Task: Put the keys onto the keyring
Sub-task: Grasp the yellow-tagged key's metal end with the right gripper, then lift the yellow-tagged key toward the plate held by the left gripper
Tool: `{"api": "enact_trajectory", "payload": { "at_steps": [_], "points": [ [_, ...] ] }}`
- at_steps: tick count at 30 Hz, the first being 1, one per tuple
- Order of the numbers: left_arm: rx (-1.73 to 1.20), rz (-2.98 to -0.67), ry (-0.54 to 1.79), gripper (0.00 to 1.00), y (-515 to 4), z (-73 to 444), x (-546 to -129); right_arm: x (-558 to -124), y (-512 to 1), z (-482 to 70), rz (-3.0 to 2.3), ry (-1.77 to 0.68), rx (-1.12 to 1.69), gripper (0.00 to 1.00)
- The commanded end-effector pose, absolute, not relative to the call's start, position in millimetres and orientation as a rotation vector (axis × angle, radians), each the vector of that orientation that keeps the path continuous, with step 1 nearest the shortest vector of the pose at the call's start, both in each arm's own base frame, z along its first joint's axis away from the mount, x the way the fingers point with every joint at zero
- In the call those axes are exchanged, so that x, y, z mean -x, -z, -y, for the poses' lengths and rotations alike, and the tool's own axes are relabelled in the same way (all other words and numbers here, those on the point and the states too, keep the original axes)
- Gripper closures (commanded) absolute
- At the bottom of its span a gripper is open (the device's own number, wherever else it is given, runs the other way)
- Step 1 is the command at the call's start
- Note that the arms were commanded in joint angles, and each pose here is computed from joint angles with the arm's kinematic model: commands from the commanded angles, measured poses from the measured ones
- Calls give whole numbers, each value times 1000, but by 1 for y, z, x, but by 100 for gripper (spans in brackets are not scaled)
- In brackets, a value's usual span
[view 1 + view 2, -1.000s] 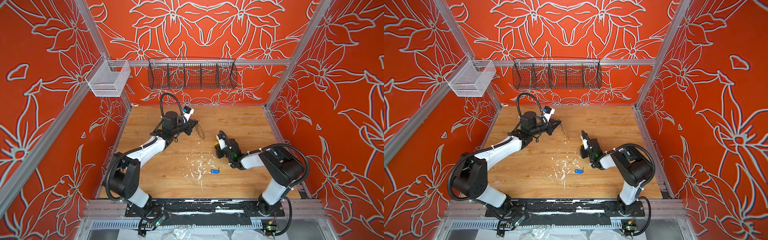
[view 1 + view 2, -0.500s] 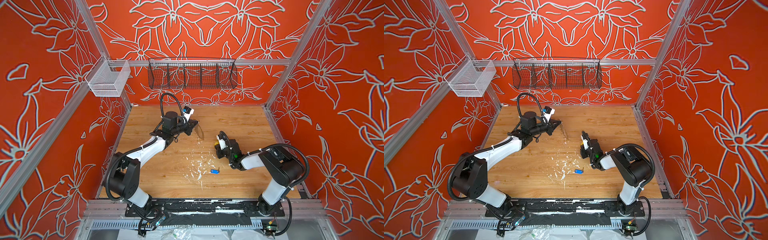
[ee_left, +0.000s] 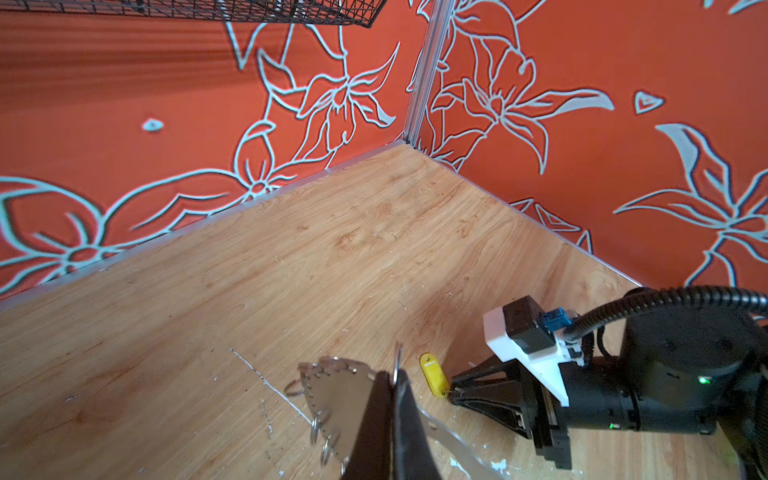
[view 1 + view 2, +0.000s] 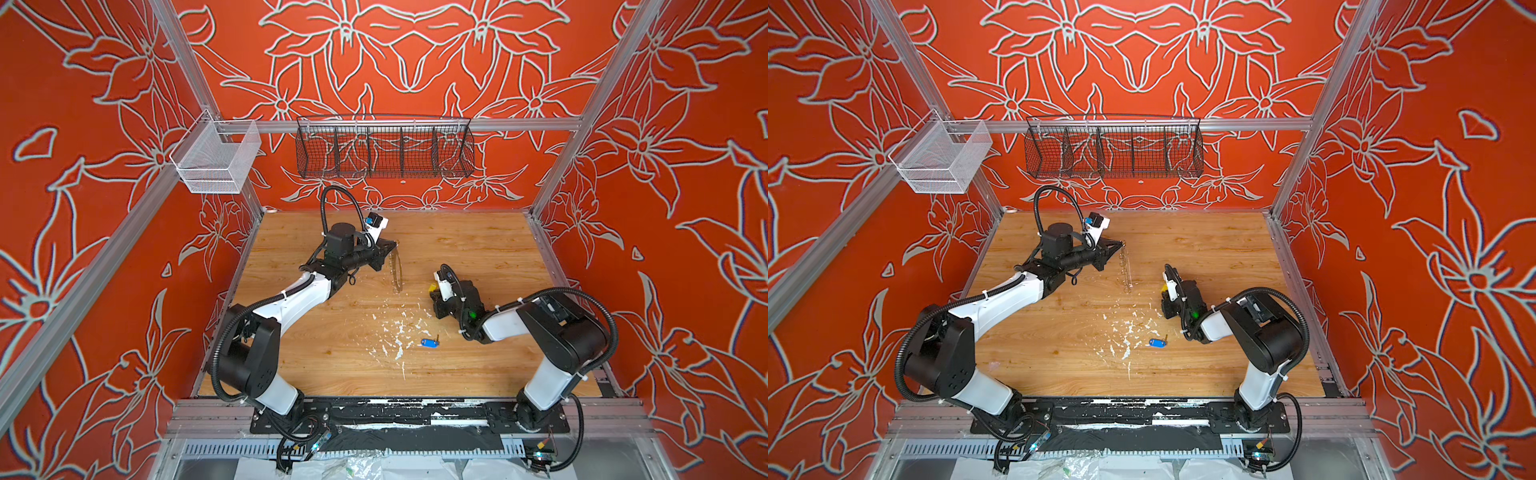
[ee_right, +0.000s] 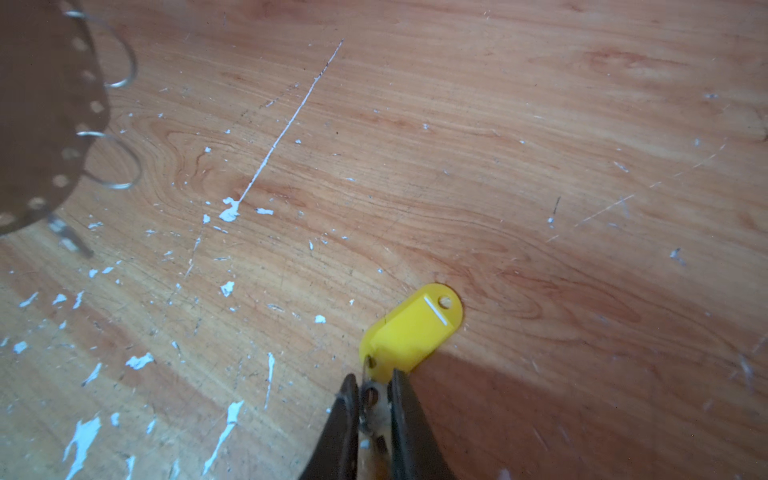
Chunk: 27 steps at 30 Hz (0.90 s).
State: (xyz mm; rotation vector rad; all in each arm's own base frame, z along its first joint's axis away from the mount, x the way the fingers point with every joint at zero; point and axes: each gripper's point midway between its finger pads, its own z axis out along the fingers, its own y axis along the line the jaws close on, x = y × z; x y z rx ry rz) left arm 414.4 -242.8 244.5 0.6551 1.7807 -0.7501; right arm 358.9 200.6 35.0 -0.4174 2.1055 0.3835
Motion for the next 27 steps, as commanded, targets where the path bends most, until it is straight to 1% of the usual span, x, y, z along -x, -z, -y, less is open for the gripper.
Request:
{"api": "enact_trajectory", "payload": {
  "at_steps": [1, 27],
  "points": [
    [-676, -1708, 755, 100, -268, 246, -414, -359, -31, -196, -2106, -371, 394, 82],
    [-677, -1710, 755, 100, -269, 246, -413, -360, -25, -196, -2112, -370, 397, 83]
  ]
}}
